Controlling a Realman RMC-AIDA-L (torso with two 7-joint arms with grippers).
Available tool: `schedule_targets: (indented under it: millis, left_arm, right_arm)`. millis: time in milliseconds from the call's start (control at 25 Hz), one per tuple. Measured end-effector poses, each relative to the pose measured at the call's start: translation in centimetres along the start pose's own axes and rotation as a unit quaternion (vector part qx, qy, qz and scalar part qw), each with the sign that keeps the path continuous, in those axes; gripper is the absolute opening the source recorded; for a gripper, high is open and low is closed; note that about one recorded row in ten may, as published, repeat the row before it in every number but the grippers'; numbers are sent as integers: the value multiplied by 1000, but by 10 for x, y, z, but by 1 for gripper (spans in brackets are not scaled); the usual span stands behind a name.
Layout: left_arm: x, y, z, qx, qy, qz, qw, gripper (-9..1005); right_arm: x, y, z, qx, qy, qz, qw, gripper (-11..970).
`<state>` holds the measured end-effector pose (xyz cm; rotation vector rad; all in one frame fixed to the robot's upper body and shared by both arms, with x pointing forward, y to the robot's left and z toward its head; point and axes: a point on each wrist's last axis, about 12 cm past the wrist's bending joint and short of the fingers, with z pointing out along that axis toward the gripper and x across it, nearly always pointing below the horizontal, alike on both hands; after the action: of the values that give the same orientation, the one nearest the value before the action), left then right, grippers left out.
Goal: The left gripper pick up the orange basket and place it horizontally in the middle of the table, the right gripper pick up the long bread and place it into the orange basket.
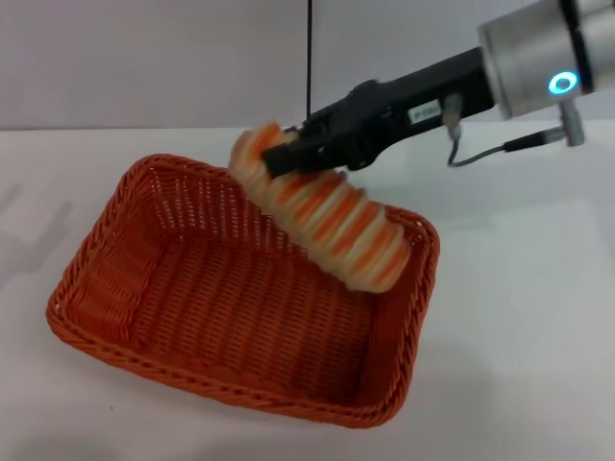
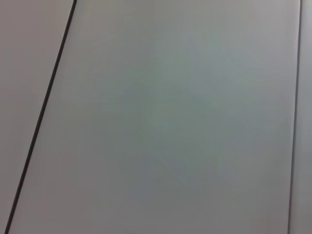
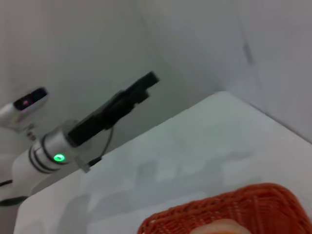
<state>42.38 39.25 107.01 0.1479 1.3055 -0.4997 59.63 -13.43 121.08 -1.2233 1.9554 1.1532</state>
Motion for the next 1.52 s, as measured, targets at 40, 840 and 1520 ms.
schedule_targets:
  millis: [40, 840, 1520]
  left_arm:
    - [0, 0, -1, 0, 0, 0, 1000, 802]
    - [-1, -2, -1, 5, -4, 0, 1000, 802]
    - [-6, 3, -28, -41, -5, 59, 997, 802]
  right_arm:
    - [1, 0, 3, -8, -5, -10, 1000, 263]
    - [10, -8, 5, -17, -66, -18, 997, 708]
    - [170, 15, -123, 202, -282, 28, 938, 708]
